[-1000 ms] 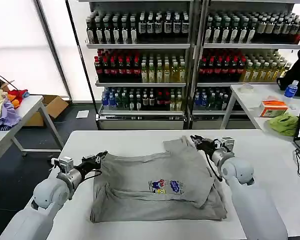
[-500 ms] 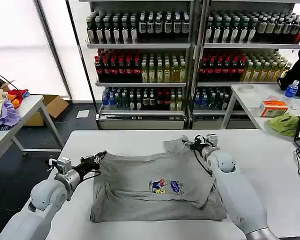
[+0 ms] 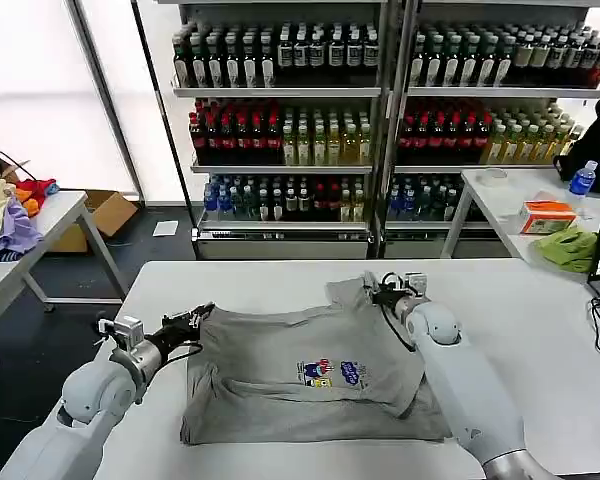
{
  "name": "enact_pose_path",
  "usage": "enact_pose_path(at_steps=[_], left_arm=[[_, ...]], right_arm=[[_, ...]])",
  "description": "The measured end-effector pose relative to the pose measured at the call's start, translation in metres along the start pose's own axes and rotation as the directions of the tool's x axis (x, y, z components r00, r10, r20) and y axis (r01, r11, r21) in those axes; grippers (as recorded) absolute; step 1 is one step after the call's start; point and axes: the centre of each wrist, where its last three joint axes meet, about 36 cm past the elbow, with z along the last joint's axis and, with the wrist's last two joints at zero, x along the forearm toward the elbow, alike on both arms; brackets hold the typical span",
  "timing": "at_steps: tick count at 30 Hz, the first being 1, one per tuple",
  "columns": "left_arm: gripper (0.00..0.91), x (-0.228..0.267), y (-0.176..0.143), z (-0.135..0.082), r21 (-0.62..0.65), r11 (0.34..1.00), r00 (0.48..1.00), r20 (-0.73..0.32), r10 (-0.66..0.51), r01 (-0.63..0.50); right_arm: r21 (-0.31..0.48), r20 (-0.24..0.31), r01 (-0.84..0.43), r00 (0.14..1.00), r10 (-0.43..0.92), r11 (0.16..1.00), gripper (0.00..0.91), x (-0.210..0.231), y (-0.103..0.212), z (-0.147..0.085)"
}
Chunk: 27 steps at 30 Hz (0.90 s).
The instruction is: Fold and organize the clothes.
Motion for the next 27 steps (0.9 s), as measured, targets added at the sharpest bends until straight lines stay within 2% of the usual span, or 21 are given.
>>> enact_pose_path(at_steps=[7, 16, 27], left_arm=[[0.010, 0.004, 0.001, -0.003, -0.006, 1.000, 1.000, 0.008, 0.000, 0.000], [0.010, 0.015, 0.000, -0.005, -0.015, 1.000, 1.000, 0.020, -0.004, 0.005], [0.010, 0.049, -0.013, 0.003, -0.005, 1.000, 0.999, 0.023, -0.028, 0.028]], right_arm=[[-0.083, 0.071, 0.090, 0.994, -0.084, 0.992, 0.000, 0.014, -0.006, -0.002], [-0.131, 0.174, 0.154, 0.976, -0.130, 0.979, 0.000, 0.063, -0.013, -0.004], [-0.165, 0.262, 0.173, 0.957, -0.126, 0.971, 0.000, 0.163, -0.018, 0.026]])
